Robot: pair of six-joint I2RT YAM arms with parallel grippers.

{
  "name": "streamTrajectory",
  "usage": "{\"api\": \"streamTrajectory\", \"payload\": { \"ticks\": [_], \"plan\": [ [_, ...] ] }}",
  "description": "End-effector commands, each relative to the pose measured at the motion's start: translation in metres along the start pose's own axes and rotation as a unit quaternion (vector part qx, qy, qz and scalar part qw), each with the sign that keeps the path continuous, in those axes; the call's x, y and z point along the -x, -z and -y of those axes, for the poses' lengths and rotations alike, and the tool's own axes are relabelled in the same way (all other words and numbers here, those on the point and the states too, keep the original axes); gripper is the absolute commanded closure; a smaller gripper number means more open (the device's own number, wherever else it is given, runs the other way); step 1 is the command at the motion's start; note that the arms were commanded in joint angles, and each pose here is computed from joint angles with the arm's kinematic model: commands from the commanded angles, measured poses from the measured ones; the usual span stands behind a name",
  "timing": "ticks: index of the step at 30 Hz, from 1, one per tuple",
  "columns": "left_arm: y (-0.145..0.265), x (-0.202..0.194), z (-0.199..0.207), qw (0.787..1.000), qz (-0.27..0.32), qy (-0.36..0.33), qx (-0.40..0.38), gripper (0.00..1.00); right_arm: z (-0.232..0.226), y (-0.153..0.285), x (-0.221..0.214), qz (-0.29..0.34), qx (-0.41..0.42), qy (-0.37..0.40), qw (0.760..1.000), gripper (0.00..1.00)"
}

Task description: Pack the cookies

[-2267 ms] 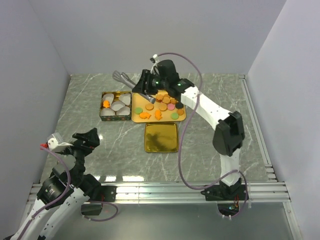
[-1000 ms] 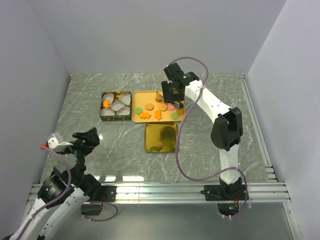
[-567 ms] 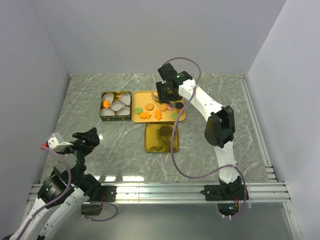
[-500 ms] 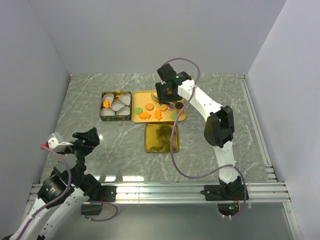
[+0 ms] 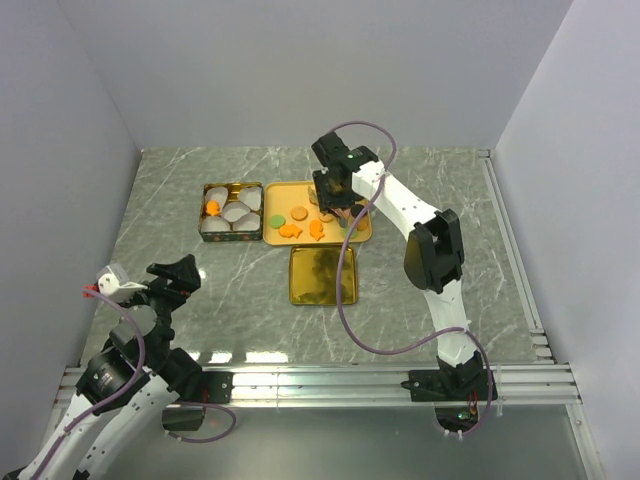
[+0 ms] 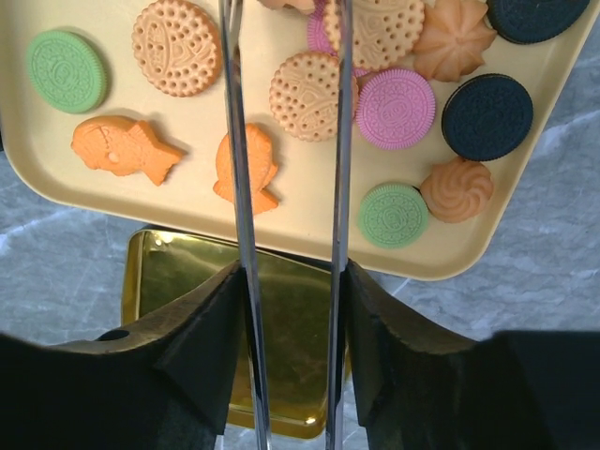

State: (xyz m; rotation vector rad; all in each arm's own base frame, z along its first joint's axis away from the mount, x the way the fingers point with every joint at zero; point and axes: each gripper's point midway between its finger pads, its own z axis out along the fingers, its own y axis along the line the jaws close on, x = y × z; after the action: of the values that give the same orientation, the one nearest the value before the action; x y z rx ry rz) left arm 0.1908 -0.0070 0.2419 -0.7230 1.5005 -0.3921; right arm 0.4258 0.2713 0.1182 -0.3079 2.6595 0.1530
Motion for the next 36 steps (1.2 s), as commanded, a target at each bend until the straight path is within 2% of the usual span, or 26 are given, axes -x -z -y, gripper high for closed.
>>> {"api": "streamTrajectory", "payload": {
  "ticks": [1,5,12,20,23,29,31,36],
  "plan": [
    [-0.001,0.007,0.005,1.0,0.009,0.003,-0.001,0.01,-0.004,0.012,0.015,0.029,0.003,-0.008,1.0,0.52],
    [0.0,0.007,0.004,1.0,0.01,0.006,0.0,0.01,-0.005,0.016,0.019,0.035,0.004,-0.013,0.999,0.57],
    [0.001,0.007,0.01,1.0,0.005,0.005,-0.016,0.01,-0.011,0.043,0.035,0.067,0.026,-0.017,0.997,0.59],
    [0.005,0.012,0.009,1.0,0.01,0.015,-0.023,0.01,-0.039,0.076,0.045,0.098,0.118,-0.014,0.988,0.59],
    [0.006,0.013,0.011,0.999,0.011,0.018,-0.031,0.01,-0.053,0.088,0.05,0.108,0.16,-0.02,0.981,0.59],
    [0.007,0.011,0.013,0.999,0.007,0.021,-0.042,0.01,-0.105,0.112,0.056,0.102,0.303,-0.026,0.947,0.59],
    [0.007,0.011,0.013,0.999,0.007,0.022,-0.04,0.01,-0.121,0.114,0.057,0.091,0.345,-0.035,0.934,0.59],
    [0.008,0.011,0.013,0.999,0.007,0.026,-0.045,0.01,-0.147,0.097,0.058,0.063,0.388,-0.052,0.918,0.61]
  ]
}}
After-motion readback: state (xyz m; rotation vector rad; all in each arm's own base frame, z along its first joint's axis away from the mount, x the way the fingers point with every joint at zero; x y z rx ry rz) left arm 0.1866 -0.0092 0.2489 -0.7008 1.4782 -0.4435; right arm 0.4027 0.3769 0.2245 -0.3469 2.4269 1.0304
